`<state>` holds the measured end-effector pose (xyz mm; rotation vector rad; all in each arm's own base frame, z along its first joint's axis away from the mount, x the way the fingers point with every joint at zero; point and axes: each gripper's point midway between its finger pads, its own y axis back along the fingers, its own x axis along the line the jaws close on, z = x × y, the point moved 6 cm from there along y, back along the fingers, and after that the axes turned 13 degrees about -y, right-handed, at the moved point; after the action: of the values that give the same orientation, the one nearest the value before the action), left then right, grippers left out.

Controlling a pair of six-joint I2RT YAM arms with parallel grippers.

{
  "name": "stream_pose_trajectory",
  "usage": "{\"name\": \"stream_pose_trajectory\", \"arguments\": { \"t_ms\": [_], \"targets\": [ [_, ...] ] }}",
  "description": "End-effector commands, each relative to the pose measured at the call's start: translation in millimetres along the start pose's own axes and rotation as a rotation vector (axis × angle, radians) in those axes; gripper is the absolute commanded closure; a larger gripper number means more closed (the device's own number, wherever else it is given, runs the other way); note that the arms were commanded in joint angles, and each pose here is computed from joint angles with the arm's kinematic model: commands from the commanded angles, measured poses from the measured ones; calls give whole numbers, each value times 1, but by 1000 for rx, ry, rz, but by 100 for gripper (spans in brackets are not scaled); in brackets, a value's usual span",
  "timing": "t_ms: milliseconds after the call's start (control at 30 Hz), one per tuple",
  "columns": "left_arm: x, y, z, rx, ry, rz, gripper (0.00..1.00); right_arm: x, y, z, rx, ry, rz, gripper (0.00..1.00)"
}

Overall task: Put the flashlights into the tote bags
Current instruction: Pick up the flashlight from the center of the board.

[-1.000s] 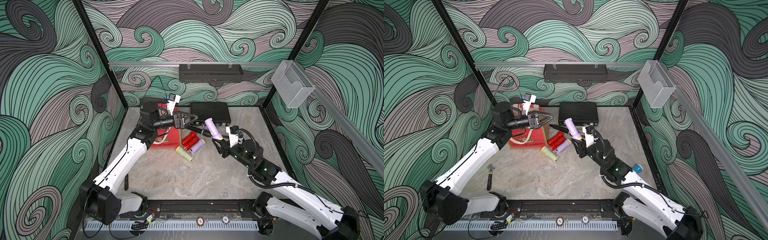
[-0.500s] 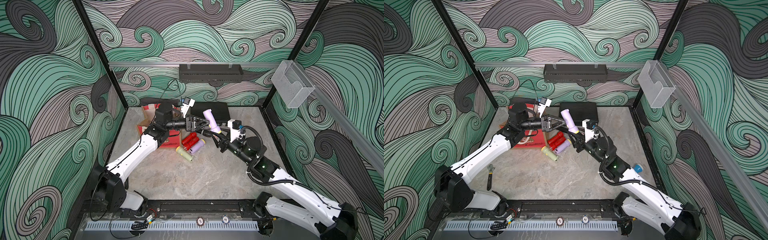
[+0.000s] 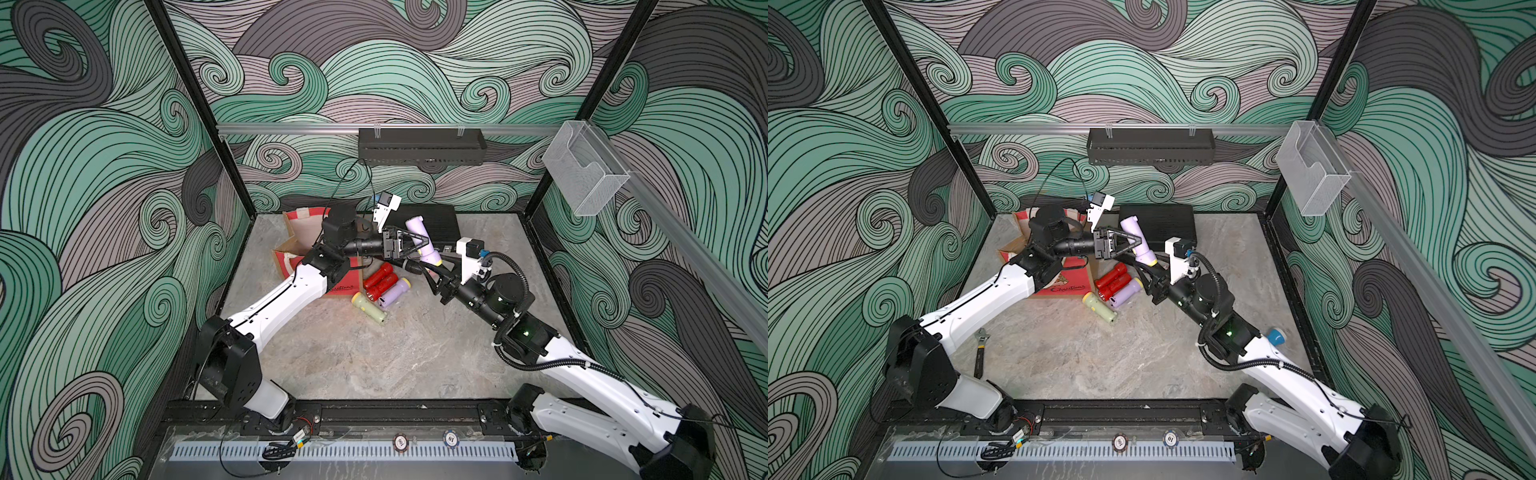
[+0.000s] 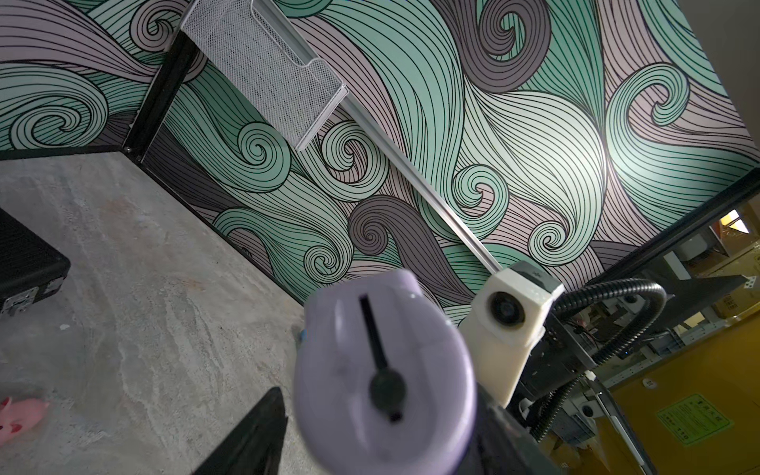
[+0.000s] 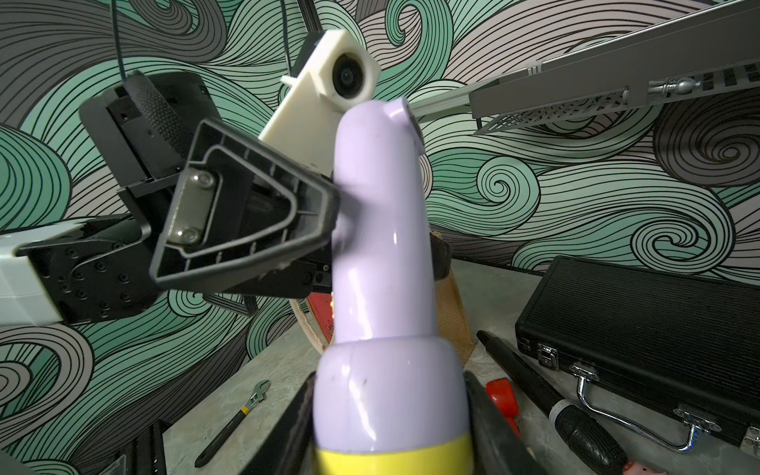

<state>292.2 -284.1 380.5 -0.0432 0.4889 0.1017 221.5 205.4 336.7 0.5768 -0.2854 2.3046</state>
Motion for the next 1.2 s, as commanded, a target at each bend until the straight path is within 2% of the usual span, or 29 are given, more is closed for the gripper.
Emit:
{"name": "stream_pose_trajectory", "arguments": {
  "t_ms": [0, 633, 667, 733, 800, 933, 1000, 1100, 1133, 1167],
  "targets": [
    [-13, -5, 17, -31, -61, -45, 39, 4, 0, 7, -35, -9, 29, 100],
    [-18, -8, 16, -14, -71, -55, 88, 0, -2, 2, -15, -5, 13, 100],
    [-19, -7, 16, -15, -71, -53, 91, 0, -3, 1, -10, -4, 9, 95],
    [-20, -6, 17, -17, -79, -40, 96, -1, -3, 0, 2, -4, 2, 73],
    [-18, -5, 16, -14, -83, -15, 97, -5, -3, -2, 13, -6, -28, 55],
    [-12, 1, 15, -13, -121, 81, 100, -12, -2, -6, 27, -17, -82, 26],
    [-7, 6, 15, 9, -121, 143, 100, -13, -2, -7, 36, -21, -97, 17],
    [-3, 13, 16, 25, -139, 207, 100, -14, -2, -8, 49, -19, -101, 11],
    [-1, 16, 16, 27, -138, 228, 100, -13, -2, -8, 49, -19, -102, 3],
    [1, 19, 17, 28, -138, 246, 100, -14, -1, -8, 53, -17, -106, 1]
  ]
}}
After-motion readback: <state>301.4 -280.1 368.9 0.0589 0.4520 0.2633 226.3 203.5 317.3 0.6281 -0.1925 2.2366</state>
